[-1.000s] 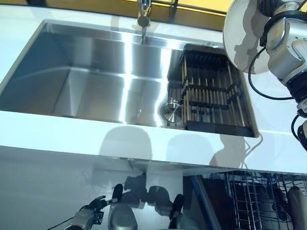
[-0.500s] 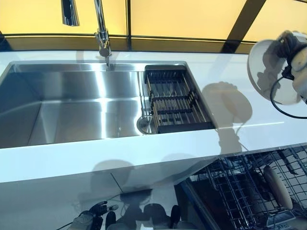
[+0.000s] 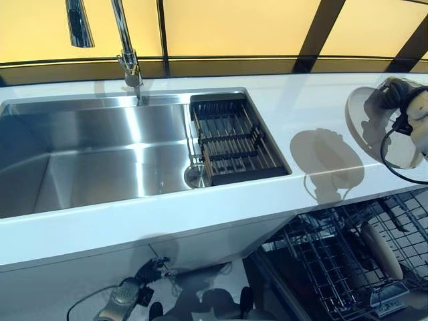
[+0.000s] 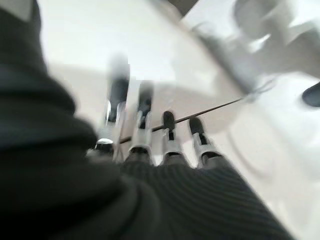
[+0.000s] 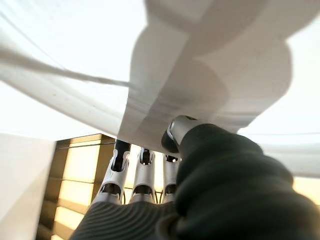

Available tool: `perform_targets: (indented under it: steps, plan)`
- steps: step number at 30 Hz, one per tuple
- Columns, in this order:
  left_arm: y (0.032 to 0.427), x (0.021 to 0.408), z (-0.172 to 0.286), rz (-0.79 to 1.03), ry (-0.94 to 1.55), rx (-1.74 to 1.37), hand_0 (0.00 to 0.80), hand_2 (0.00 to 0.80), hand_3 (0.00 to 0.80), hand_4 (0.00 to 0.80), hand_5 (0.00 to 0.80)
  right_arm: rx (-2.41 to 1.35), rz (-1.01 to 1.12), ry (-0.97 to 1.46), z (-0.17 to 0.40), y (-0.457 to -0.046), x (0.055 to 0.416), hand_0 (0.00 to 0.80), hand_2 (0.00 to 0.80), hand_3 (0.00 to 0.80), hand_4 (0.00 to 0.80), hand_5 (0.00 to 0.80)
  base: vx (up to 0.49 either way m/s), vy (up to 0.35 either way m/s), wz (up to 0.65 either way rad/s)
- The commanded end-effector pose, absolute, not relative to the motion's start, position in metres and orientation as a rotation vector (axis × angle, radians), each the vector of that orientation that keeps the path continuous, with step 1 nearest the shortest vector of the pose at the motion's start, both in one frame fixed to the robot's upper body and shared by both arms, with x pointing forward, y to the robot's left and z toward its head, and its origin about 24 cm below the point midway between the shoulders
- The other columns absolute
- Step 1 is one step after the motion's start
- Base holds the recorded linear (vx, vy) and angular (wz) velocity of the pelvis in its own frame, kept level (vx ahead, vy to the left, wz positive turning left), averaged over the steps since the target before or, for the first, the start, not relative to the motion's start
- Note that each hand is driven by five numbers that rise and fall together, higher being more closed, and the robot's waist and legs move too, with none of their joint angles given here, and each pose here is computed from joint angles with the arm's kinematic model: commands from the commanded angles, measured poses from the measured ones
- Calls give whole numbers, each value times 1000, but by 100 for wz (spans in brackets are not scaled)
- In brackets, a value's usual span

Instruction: Take plates into dishwasher

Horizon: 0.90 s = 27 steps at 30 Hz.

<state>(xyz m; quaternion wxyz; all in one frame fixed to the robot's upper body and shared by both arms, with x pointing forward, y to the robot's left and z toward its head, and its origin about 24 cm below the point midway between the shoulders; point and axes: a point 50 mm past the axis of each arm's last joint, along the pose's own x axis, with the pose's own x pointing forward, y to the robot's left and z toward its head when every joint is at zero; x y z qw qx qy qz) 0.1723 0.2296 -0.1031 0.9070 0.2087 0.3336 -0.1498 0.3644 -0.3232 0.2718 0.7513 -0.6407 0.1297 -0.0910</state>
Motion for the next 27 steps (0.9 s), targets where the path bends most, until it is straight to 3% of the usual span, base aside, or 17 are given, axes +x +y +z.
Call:
perform_targets:
  steps: [1,7,14,21,27]
  plan:
    - [229,237,-39,-322,324,555,0,0,0,0,0,-1458,-313,201,309,-334,350,800,800,800,800,800,-3,8,4]
    - [233,246,-10,-398,269,547,0,0,0,0,0,-1456,-316,210,292,-337,348,800,800,800,800,800,-6,5,12]
    - [230,214,-49,-582,569,338,0,0,0,0,0,-1461,-317,189,292,-333,351,800,800,800,800,800,2,4,2]
    - [223,163,-67,-928,756,-41,0,0,0,0,0,-1500,-319,167,300,-330,351,800,800,800,800,800,2,16,0]
    - [208,161,-36,-1159,695,-178,0,0,0,0,0,-1528,-343,199,297,-339,349,800,800,800,800,800,14,14,3]
